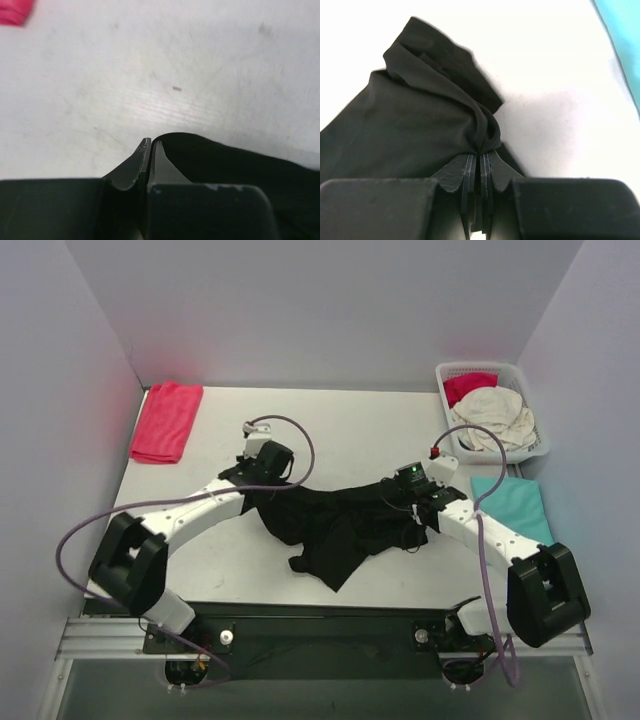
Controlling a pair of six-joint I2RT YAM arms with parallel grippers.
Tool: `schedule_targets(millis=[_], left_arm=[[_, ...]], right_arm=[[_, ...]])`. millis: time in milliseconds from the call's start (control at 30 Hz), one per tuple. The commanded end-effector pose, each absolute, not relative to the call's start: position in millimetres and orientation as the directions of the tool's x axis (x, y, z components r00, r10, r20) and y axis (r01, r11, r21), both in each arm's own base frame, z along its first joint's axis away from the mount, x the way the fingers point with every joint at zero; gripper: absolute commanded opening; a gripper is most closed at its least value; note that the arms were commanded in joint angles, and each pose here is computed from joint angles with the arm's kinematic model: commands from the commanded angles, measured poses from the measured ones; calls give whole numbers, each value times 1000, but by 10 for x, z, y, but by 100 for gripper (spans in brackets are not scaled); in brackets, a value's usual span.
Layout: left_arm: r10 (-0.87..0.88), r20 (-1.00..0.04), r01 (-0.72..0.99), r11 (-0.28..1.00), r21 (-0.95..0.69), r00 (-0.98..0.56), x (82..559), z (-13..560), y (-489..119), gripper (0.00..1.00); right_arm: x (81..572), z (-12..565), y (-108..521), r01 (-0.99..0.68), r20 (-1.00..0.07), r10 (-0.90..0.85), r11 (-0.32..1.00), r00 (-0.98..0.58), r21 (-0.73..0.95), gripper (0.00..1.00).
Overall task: Fold and stack the t-shirts
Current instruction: Flatten out the tshirt
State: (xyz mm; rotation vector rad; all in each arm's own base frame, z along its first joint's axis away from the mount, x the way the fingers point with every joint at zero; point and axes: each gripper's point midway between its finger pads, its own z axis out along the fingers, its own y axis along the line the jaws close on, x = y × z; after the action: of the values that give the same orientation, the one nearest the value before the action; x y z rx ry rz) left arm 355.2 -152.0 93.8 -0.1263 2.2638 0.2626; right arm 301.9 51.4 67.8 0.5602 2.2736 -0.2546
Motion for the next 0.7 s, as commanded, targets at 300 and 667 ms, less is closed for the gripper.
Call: schedule_targets(millis=[300,667], left_arm=[[-157,-970,-291,952,-99,-184,3528,3209,-936,0],[-299,-951,-164,937,-308,75,2871,4352,-574,0]], right_arm=[[3041,1470,462,416,-823,249,909,-510,17,0],[2945,2674,762,143,-912,226,972,-342,187,0]])
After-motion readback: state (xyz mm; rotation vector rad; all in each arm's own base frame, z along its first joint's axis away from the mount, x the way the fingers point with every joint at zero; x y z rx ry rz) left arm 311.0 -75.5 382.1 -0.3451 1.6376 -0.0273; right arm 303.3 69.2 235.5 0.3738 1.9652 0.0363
